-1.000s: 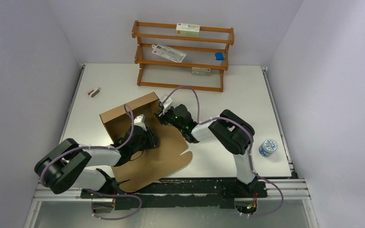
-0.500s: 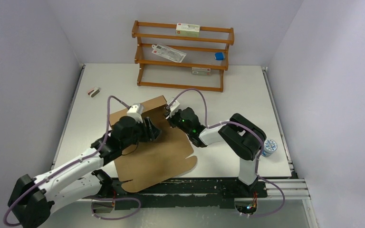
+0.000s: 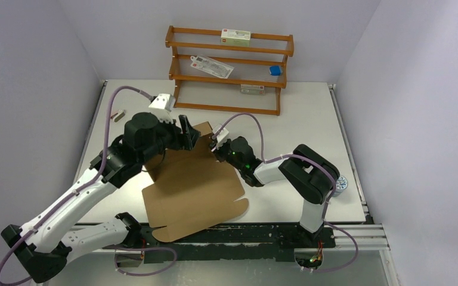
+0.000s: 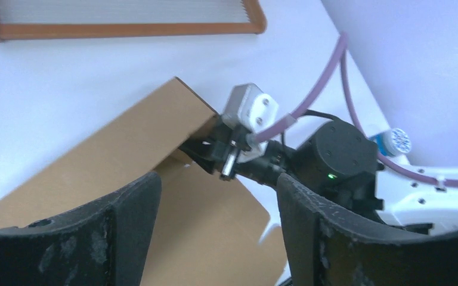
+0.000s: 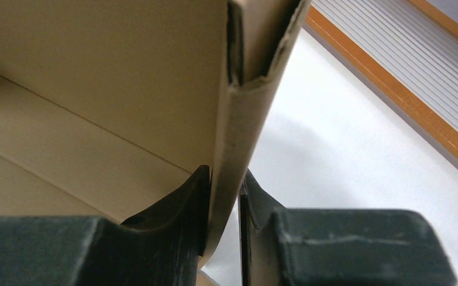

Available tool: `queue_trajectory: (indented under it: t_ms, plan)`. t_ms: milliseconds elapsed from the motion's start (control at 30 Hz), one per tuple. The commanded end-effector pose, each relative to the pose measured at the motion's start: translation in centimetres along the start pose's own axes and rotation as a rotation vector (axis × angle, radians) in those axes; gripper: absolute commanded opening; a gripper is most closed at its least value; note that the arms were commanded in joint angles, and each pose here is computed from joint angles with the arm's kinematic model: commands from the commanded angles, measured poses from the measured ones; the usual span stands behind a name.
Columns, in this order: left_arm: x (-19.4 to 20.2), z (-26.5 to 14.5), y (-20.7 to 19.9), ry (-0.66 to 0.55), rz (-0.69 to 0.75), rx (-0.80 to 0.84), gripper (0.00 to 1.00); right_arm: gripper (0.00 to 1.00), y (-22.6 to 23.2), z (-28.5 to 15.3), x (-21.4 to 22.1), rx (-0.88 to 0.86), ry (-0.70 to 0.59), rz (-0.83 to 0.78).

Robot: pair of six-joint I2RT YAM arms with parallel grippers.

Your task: Fold the paper box

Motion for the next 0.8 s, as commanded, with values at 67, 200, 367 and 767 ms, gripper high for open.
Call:
queue_trajectory:
  t_ms: [67, 200, 367, 767]
  plan:
    - [-2.0, 2.8, 3.1, 0.048, 0.094, -0.15, 0.8, 0.22, 2.1, -1.0, 0.2, -0.144, 0.006, -0.008]
    - [-2.5, 5.7, 4.4, 0.103, 0.074, -0.126, 0.79, 0.22, 2.5, -1.2, 0.1, -0.181, 0.008, -0.004]
    - [-4.1, 8.1, 4.9, 0.147, 0.118, -0.152, 0.79, 0.22, 3.1, -1.3, 0.1, -0.221, 0.008, 0.007]
    - [1.9, 13.2, 6.5, 0.376, 0.13, -0.08, 0.76, 0.21, 2.9, -1.5, 0.3, -0.168, -0.025, 0.078]
Point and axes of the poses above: each gripper's point midway between its finger pads, its own z axis out along the fingers, its own y axis along the line the jaws close on, x = y × z, the point moved 5 cm from there along -z, back along the fingers, and after that the axes turned 1 degree about -z, right-handed, at the moved point
